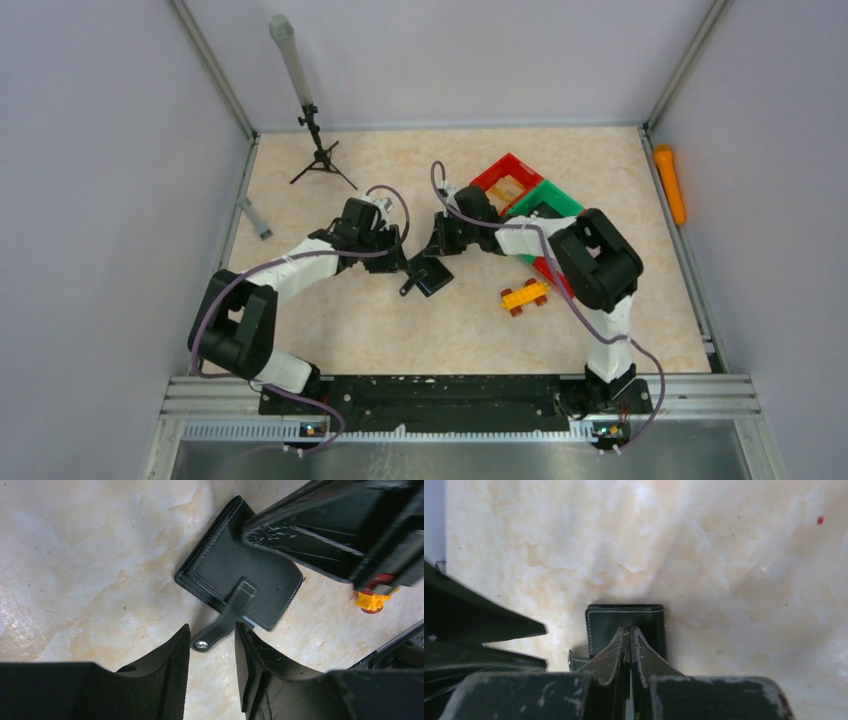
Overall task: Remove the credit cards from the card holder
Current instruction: Close the card holder at the center of the board, then move the storage box to the center of the board.
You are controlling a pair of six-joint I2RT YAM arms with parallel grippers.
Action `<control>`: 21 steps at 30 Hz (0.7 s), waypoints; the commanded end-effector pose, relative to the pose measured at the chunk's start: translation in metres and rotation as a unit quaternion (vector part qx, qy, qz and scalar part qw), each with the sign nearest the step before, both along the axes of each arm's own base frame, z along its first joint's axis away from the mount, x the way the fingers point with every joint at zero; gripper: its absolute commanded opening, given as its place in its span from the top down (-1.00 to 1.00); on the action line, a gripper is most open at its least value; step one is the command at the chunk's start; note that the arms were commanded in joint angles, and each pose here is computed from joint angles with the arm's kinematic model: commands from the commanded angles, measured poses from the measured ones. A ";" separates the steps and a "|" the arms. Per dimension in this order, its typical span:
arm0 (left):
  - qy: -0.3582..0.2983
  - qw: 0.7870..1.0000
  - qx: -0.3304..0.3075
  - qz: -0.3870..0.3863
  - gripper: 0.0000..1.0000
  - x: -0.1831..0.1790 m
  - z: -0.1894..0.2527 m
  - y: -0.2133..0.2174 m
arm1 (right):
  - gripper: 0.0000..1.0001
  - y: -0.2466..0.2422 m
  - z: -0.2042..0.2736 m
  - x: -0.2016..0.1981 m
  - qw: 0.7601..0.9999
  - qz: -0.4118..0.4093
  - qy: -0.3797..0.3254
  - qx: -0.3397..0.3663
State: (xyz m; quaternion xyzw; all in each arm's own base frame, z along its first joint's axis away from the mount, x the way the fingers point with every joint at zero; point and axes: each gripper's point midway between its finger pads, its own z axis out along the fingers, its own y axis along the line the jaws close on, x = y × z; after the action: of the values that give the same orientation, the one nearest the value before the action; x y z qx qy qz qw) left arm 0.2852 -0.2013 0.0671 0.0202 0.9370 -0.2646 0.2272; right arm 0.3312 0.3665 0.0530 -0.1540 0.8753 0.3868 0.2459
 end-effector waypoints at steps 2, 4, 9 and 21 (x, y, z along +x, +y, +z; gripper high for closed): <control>-0.031 1.000 0.000 0.006 0.18 0.014 0.009 0.001 | 1.00 0.003 -0.022 0.011 1.000 -0.007 0.000 -0.017; -0.035 0.999 0.001 0.009 0.18 0.015 0.009 0.003 | 1.00 0.002 -0.016 0.012 1.000 -0.008 -0.007 -0.016; -0.043 0.999 0.006 0.015 0.17 0.016 0.013 0.007 | 1.00 -0.004 0.029 0.014 0.999 -0.010 -0.049 -0.010; -0.115 0.993 -0.010 0.034 0.13 0.012 0.040 0.016 | 0.55 -0.139 0.093 0.007 0.972 -0.203 -0.082 -0.082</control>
State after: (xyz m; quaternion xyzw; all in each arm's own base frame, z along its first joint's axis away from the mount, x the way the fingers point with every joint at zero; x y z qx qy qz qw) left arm 0.2855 -0.1913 0.0821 0.0177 0.9248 -0.2620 0.2754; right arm 0.3260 0.3028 0.1389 -0.1277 0.8704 0.3275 0.3446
